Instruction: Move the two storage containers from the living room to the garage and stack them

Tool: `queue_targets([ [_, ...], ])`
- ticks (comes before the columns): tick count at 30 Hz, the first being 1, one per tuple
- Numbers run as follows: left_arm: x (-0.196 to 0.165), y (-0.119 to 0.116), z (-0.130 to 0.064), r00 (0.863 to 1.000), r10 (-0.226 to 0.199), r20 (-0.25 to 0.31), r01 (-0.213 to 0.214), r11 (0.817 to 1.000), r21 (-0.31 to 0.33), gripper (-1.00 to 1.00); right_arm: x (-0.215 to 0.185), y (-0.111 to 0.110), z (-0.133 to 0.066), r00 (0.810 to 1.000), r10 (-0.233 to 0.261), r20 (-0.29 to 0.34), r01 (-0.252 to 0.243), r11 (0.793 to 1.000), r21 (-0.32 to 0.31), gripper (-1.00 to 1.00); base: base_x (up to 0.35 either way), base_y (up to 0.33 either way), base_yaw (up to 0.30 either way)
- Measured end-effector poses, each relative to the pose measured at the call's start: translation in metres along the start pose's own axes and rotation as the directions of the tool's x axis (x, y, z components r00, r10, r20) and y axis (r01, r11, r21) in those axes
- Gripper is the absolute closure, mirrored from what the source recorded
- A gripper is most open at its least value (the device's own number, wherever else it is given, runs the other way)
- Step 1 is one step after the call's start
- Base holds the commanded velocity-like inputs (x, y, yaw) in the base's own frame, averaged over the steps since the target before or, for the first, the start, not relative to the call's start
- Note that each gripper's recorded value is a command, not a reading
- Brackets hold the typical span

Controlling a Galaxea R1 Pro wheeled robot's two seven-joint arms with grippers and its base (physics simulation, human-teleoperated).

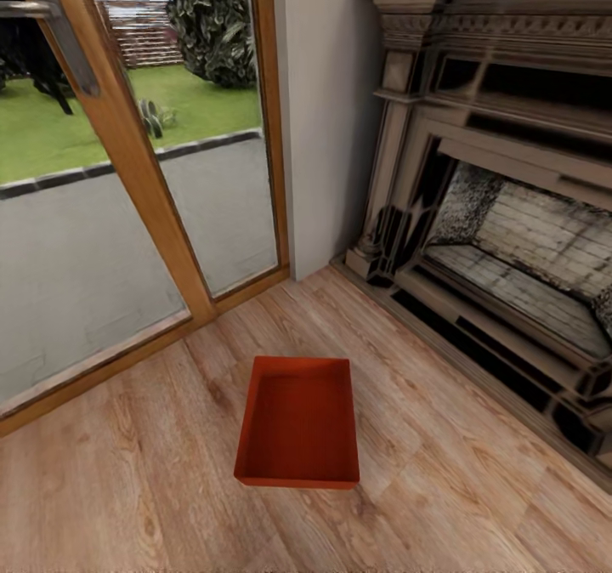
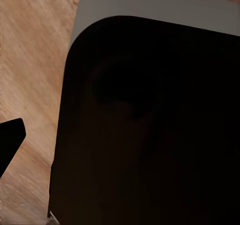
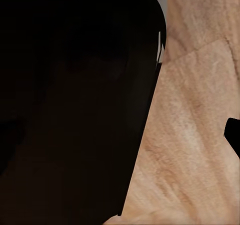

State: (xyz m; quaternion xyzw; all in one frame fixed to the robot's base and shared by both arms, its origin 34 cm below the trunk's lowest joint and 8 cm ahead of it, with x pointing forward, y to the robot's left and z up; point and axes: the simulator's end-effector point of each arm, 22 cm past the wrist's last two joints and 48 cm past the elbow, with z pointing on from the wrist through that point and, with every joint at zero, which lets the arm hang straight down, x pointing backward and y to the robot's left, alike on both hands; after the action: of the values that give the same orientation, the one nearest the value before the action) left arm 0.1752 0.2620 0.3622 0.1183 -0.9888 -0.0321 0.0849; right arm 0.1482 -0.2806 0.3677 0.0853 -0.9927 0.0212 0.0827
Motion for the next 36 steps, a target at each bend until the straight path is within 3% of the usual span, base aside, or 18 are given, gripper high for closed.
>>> queue_targets([
  [36, 0.023, 0.004, 0.006, 0.998, 0.001, -0.056, -0.001, 1.0, -0.011, -1.0, 0.023, 0.003, 0.004, 0.998, -0.003, -0.056, 0.003, 1.0, -0.009, -1.0, 0.0, 0.0, 0.0],
])
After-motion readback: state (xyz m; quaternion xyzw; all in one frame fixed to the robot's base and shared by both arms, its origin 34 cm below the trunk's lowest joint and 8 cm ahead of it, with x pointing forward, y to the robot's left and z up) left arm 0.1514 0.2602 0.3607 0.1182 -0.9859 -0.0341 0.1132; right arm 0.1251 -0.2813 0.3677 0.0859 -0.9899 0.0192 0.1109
